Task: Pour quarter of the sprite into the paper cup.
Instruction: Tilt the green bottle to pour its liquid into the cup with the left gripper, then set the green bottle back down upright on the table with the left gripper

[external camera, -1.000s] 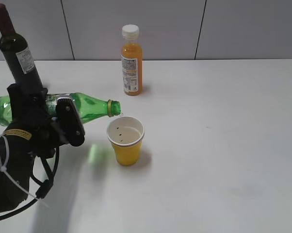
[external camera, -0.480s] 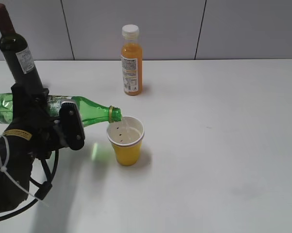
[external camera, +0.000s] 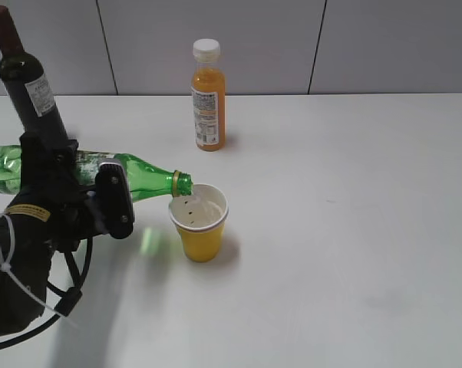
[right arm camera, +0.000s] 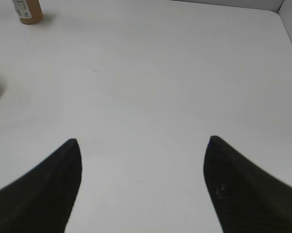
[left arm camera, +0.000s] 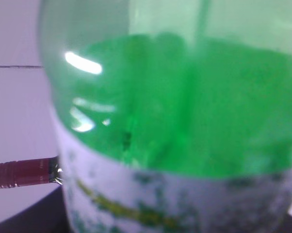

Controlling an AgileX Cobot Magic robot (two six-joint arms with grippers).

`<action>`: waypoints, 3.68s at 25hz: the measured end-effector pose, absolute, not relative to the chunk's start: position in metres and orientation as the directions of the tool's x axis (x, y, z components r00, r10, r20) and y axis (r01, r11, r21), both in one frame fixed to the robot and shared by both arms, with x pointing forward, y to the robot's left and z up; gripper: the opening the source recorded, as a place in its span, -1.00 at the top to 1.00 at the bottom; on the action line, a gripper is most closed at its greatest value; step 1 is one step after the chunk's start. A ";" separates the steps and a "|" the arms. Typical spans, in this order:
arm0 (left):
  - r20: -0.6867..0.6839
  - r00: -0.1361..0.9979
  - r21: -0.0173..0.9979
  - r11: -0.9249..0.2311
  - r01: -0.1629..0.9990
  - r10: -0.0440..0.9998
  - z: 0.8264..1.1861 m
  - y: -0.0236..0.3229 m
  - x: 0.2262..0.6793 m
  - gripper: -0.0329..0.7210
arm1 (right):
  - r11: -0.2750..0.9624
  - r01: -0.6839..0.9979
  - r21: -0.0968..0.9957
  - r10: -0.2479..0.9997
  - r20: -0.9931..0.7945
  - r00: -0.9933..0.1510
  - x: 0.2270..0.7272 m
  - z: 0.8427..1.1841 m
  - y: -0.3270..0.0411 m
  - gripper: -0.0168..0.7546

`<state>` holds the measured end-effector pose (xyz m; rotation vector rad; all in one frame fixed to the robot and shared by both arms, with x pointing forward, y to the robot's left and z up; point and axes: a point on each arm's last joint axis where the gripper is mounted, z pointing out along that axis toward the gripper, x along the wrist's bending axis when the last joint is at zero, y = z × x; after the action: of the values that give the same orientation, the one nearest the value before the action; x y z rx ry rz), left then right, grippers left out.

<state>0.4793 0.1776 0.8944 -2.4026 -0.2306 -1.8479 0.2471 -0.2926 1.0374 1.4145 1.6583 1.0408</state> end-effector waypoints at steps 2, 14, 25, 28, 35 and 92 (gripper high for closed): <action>0.966 0.250 0.016 -0.983 0.183 0.062 0.894 0.178 0.479 -0.28 | 0.076 0.416 0.906 0.989 -0.015 -0.148 0.247 1.037 -0.293 -0.58; 0.941 0.207 0.223 -0.951 0.212 0.267 0.895 0.176 0.480 -0.28 | 0.076 0.416 0.906 0.989 -0.015 -0.148 0.247 1.037 -0.293 -0.58; 0.731 0.115 0.639 -0.733 0.233 0.673 0.896 0.171 0.481 -0.28 | 0.076 0.416 0.906 0.989 -0.015 -0.148 0.247 1.037 -0.293 -0.58; 0.630 0.079 0.739 -0.627 0.247 0.773 0.896 0.171 0.481 -0.28 | 0.076 0.416 0.906 0.989 -0.015 -0.148 0.247 1.037 -0.293 -0.58; 0.378 0.005 0.894 -0.367 0.257 0.926 0.896 0.170 0.481 -0.28 | 0.076 0.416 0.906 0.989 -0.015 -0.148 0.247 1.037 -0.293 -0.58; -0.020 0.051 0.989 0.012 0.150 0.998 0.873 0.201 0.587 -0.28 | 0.076 0.416 0.906 0.989 -0.015 -0.148 0.247 1.037 -0.293 -0.58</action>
<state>0.5873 0.2007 0.8732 -2.5679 -2.4827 -2.0903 0.2471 -0.2926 1.0374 1.4145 1.6583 1.0408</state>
